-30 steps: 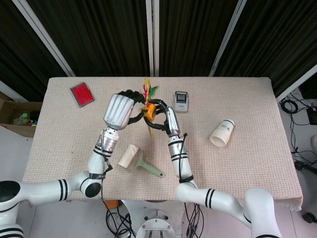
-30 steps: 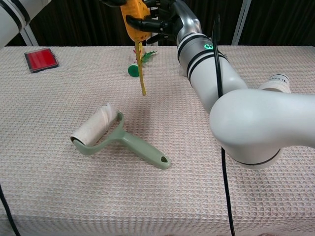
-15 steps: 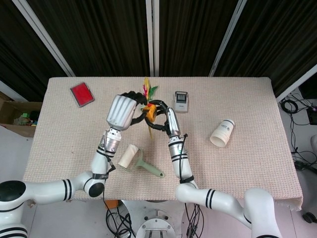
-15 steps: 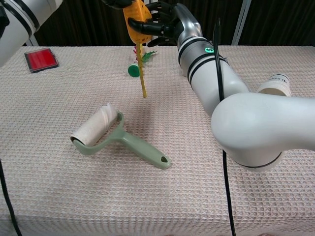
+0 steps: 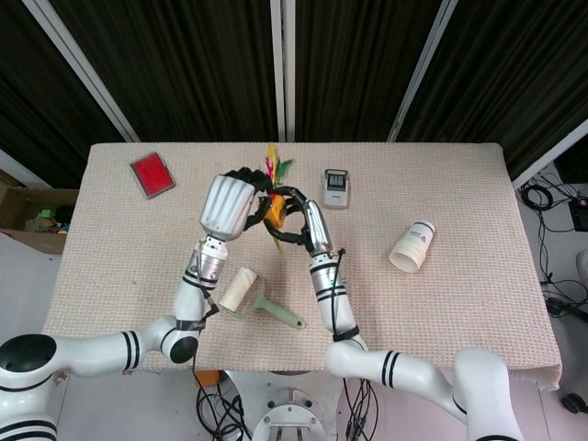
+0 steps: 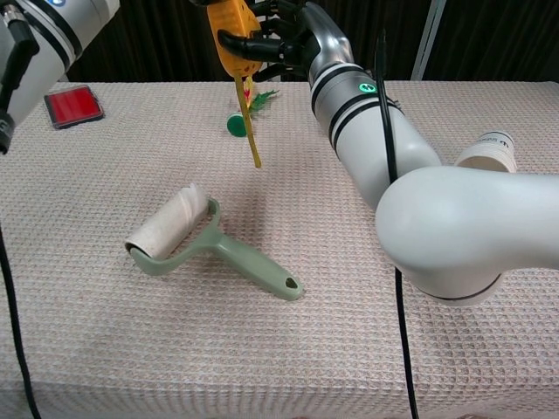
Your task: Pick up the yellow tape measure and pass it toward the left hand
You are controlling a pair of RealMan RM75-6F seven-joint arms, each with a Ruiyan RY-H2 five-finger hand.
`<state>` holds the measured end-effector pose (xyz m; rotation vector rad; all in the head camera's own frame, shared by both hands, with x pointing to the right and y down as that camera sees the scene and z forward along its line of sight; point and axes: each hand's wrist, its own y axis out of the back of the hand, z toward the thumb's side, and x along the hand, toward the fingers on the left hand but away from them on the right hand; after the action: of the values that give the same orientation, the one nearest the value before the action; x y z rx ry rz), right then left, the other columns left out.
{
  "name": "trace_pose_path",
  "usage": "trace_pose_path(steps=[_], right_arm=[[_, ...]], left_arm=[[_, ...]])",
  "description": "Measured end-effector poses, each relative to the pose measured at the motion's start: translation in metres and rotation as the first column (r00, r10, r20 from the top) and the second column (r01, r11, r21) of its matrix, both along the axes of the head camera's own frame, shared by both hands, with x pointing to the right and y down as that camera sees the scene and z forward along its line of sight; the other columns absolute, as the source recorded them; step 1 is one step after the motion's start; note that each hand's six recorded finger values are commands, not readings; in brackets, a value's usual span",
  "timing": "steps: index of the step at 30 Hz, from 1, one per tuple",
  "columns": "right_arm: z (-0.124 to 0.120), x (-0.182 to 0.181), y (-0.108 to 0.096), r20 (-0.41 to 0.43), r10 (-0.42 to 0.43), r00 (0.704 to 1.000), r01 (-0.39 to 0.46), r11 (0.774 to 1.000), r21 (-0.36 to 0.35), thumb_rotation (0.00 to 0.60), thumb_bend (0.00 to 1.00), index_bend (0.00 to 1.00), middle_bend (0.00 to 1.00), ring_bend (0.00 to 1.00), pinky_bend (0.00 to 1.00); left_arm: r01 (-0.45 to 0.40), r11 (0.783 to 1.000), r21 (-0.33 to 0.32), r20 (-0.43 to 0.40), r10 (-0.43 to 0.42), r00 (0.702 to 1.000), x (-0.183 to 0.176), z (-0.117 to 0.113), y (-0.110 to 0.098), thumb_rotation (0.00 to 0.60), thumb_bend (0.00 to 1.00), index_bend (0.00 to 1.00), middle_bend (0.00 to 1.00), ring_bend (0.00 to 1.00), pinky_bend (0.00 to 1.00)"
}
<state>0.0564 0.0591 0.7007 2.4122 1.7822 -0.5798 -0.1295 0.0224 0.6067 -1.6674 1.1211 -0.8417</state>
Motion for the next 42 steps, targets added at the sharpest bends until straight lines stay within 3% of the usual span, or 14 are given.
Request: trace_pose_path(steps=[8,22,34,42], right_arm=[[-0.004,-0.001,-0.001,0.0,-0.005,1.0,0.005,1.0,0.016,0.6,0.44,0.85,0.69,0.62,0.46],[-0.004,0.007,-0.003,-0.004,0.008,1.0,-0.008,1.0,0.023,0.6,0.44,0.84,0.69,0.62,0.46],[0.003,0.012,0.003,-0.02,0.004,1.0,-0.004,1.0,0.012,0.6,0.44,0.84,0.69,0.62,0.46],[0.009,0.021,0.007,-0.032,0.014,0.999,-0.014,1.0,-0.001,0.6,0.44,0.84,0.69,0.62,0.46]], left_arm=[[0.002,1.0,0.006,0.034,-0.002,0.999,-0.004,0.002,-0.001,0.6,0.44,0.57,0.56,0.51,0.68],[0.016,1.0,0.022,-0.014,-0.016,1.0,-0.012,-0.006,-0.001,0.6,0.49,0.68,0.65,0.6,0.76],[0.064,0.992,0.108,-0.091,-0.054,0.994,-0.028,-0.023,-0.006,0.6,0.51,0.68,0.66,0.61,0.76],[0.135,0.973,0.185,-0.177,-0.102,0.979,-0.042,-0.036,-0.009,0.6,0.51,0.68,0.66,0.61,0.76]])
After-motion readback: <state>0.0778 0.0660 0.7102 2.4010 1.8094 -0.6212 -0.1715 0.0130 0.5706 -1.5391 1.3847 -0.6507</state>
